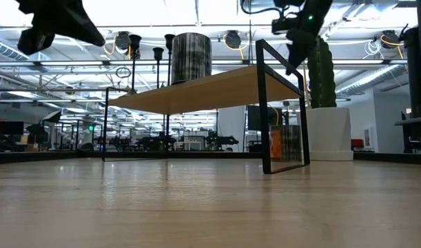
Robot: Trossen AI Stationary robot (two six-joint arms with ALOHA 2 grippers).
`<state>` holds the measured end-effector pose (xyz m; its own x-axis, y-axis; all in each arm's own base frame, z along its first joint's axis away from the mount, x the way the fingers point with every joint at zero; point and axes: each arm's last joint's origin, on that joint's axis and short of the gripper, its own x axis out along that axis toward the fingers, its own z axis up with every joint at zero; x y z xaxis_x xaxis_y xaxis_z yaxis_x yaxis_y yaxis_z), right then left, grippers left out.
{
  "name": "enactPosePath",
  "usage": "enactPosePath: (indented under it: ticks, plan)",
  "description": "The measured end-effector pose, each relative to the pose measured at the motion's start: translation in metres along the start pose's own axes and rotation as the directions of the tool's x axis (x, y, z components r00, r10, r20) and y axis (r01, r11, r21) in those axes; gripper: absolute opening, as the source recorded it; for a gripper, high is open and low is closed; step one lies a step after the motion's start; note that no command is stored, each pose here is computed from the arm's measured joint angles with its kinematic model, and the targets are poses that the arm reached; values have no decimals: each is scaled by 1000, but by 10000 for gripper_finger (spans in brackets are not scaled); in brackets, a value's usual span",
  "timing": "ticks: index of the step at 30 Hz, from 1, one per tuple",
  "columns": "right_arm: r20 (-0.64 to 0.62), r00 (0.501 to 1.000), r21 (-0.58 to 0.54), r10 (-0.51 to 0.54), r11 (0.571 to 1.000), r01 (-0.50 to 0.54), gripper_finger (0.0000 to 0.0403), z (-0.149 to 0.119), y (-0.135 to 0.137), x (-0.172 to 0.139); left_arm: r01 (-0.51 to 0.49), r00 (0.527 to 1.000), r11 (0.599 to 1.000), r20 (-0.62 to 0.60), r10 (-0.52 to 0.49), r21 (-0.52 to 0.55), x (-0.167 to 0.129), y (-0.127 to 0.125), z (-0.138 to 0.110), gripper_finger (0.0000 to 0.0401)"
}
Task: Pick & Place candle stick holders
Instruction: Put the top orange scented candle aligned with the brown scented candle on the shelf
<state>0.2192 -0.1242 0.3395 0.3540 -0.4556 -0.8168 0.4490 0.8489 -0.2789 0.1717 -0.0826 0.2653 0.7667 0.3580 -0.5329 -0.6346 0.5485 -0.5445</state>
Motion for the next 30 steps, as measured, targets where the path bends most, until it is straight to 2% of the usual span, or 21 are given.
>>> enactPosePath:
  ticks: [5, 11, 17, 22, 30]
  plan:
    - [11, 995, -48, 102, 994, -101, 0, 11, -12, 17, 6, 1000, 1000, 17, -6, 12, -2, 12, 0, 4]
    - [-56, 994, -92, 96, 991, -101, 4, 13, -19, 40, 0, 1000, 1000, 20, 0, 25, -1, 17, -1, 24]
    - [-100, 989, -195, 108, 973, -126, 31, 13, -22, 59, -6, 1000, 1000, 21, 5, 29, -1, 17, -2, 14]
    - [-60, 977, -222, 206, 951, -214, 59, 15, -28, 66, -6, 1000, 1000, 22, 5, 29, -1, 17, -2, 3]
    - [-50, 980, -263, 194, 944, -200, 96, 14, -33, 67, -9, 1000, 999, 28, 8, 42, -1, 17, -2, 30]
